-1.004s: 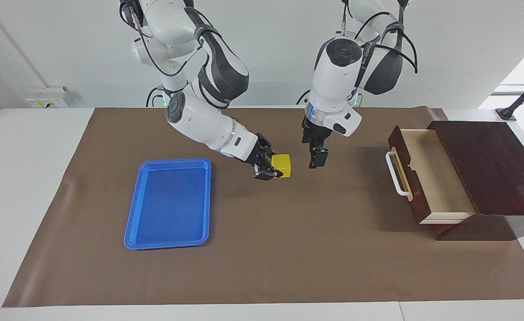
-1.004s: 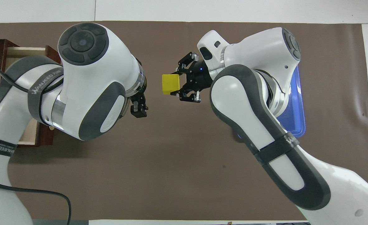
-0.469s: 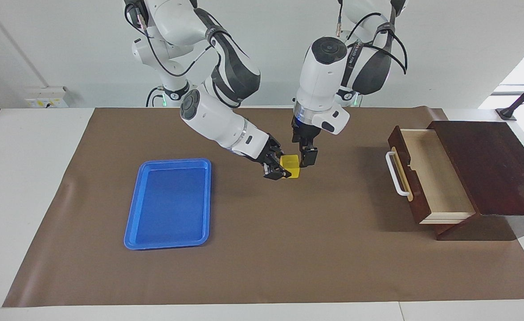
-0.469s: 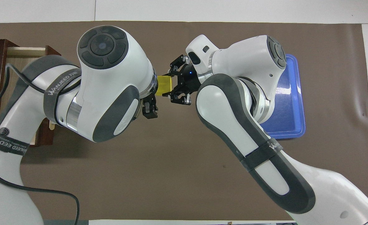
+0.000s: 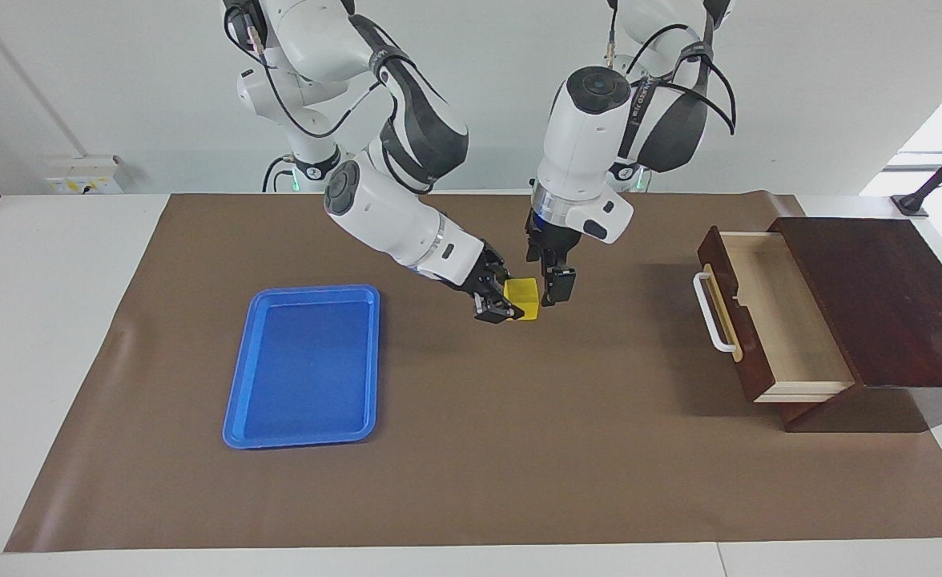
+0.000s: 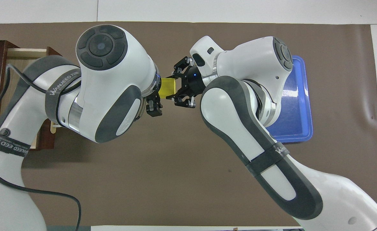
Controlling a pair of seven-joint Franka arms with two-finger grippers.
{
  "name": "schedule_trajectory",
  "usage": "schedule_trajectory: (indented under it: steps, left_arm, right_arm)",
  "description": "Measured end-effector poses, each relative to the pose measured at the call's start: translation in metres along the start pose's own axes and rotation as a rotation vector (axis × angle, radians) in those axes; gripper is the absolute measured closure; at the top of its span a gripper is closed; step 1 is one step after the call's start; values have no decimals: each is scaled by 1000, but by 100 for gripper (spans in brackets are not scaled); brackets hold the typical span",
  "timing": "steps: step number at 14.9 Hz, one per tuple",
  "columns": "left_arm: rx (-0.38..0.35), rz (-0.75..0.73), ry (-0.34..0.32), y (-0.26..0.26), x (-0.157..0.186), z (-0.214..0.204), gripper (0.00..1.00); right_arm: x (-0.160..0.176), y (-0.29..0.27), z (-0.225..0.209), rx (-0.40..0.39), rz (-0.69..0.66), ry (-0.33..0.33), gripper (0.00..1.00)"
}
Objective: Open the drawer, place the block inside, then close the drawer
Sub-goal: 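Grasp the block with the left gripper while the right gripper releases it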
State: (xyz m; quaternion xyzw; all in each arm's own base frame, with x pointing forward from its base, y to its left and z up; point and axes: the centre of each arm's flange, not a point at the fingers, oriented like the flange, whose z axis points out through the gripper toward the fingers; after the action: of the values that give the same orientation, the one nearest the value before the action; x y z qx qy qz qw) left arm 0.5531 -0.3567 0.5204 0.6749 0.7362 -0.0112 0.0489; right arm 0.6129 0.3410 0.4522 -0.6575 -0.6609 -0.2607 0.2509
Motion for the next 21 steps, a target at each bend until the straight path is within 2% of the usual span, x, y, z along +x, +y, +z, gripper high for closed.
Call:
schedule_trajectory:
  steps: [7,8,9,10,13,19,20,21]
  left_arm:
    - [-12,23,10,-4,-10,12,0]
    - [-11,28,15,-6,-11,15,4]
    - [-12,32,19,-7,-12,18,4]
    - [-19,34,21,-6,-12,19,9]
    - [-45,42,26,-2,-10,18,43]
    - [-45,47,26,-2,-11,18,43]
    - [-44,49,26,-3,-11,19,43]
    - [-41,54,27,-6,-14,20,43]
  right_arm:
    - [0,0,0,0,0,0,44]
    - [0,0,0,0,0,0,44]
    - [0,0,0,0,0,0,44]
    - [0,-1,1,2,1,-1,44]
    - [-1,-3,5,13,-8,-3,44]
    - [-2,-3,6,13,-10,-4,44]
    - [-2,-3,5,12,-8,-3,41]
    - [-2,-2,4,9,-4,-2,32]
